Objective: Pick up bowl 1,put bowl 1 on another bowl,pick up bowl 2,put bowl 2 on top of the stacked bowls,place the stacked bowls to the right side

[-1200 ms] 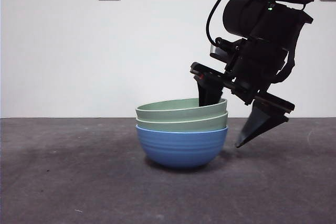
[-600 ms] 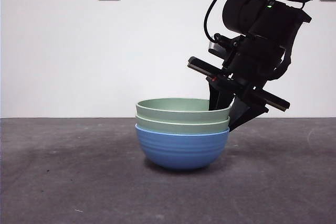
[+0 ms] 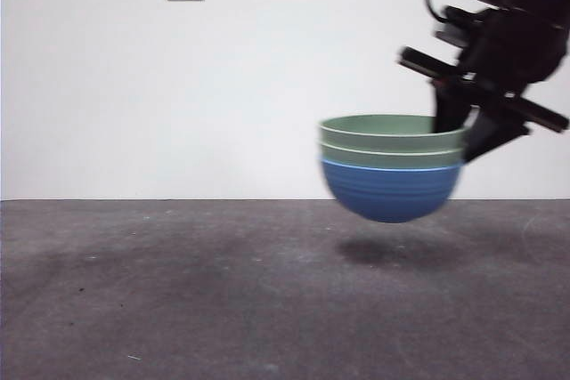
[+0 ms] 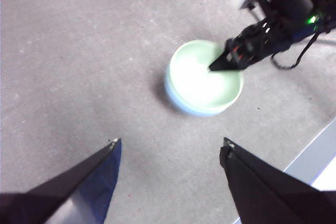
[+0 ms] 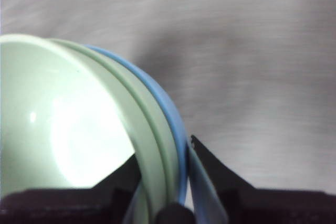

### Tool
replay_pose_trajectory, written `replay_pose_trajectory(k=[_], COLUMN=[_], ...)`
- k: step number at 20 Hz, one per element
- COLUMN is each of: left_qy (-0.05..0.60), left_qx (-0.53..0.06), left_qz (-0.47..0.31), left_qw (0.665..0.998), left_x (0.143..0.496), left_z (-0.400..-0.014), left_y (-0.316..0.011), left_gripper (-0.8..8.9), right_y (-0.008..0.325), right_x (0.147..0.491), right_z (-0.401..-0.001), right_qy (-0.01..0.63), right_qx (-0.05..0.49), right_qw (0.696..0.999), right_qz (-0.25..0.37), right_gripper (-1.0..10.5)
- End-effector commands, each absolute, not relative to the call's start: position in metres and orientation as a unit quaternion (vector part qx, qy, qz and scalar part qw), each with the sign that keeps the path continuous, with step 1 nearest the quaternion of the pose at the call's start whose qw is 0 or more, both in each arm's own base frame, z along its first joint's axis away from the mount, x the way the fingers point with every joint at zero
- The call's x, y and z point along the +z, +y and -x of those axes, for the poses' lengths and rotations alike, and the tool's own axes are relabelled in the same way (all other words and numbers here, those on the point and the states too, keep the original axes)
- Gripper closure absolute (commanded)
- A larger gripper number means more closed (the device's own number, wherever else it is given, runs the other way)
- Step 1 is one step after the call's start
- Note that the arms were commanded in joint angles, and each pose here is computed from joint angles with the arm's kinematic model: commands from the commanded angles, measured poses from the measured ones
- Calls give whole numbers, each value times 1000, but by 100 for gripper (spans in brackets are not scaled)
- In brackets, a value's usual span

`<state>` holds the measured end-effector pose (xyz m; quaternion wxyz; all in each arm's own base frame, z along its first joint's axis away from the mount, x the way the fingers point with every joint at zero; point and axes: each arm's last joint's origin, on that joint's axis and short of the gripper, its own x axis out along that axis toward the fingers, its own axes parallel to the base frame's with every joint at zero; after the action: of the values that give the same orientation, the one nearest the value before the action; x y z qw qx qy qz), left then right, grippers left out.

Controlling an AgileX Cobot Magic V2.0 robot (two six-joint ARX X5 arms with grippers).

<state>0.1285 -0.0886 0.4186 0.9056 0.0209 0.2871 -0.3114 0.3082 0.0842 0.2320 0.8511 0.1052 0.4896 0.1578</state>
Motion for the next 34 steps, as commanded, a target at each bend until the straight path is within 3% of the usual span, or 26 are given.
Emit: replay_pose_trajectory(k=[1,6,17,19,22,23,29,34], left_qy=[285,281,281,281,281,281,281,281], left_qx=[-313,-313,-313,-313,-313,-313,-313,-313], left_qz=[-18,-17,-16,-16,-17,-17,-17,-18], left_qw=[906,907,907,907,907,907,907,907], left_x=[420,420,420,420,420,420,420,420], left_z=[-128,-128,-128,-128,-128,-128,-128,-128], left_y=[-89,-89,-89,-89,-89,-89,-89,-89], left_gripper=[491,491,491,491,491,491,491,492], right_y=[67,34,30,30,30,30,32,26], right_x=[230,220,184,184,183,183,196,240], right_z=[-314,-323,-336,-336,-335,-334,-331,-306], right_qy=[481,486,532,532,538,539,523,485], right_qx=[138,81,71,76,75,76,104,90], right_qw=[859,862,837,837,833,832,837,865], right_qz=[-106,-115,-110,-106,-106,-107,-121,-98], right_gripper=[959,959,959,898,716,716,715,716])
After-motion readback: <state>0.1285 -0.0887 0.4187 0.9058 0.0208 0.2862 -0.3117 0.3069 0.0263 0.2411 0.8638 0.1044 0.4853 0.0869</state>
